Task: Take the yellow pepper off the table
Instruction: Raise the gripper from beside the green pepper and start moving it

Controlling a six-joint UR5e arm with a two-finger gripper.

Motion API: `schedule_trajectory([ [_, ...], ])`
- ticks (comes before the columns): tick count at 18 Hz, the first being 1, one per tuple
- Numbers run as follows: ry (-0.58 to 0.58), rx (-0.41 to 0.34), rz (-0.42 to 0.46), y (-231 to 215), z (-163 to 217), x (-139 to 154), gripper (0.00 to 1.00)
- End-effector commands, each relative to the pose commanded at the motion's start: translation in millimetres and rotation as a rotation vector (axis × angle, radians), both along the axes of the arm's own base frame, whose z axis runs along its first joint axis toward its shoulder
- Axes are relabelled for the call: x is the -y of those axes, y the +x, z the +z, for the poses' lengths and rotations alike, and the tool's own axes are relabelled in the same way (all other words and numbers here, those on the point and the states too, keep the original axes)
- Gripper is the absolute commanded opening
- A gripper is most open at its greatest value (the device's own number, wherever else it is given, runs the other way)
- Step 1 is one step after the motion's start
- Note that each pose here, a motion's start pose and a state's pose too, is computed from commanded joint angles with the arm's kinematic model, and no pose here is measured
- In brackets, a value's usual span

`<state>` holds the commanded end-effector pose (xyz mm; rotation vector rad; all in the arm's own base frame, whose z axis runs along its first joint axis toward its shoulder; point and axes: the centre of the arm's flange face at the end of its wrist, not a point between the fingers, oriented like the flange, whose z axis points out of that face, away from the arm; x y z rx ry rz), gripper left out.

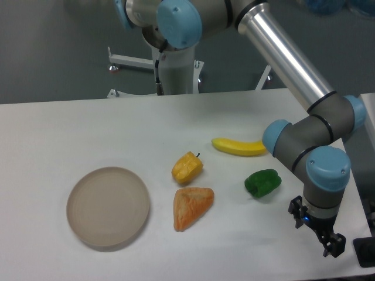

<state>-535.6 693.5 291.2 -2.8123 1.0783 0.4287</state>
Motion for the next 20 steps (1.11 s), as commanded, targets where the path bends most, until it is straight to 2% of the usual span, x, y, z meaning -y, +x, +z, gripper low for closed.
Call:
schedule_trajectory([
  [6, 0.001, 0.005, -0.001, 5, 3, -1, 1.0],
  [11, 0.006, -0.001, -0.002, 15, 20, 1, 1.0],
  [20, -0.027, 0.025, 0.017, 47, 50, 35, 1.0],
])
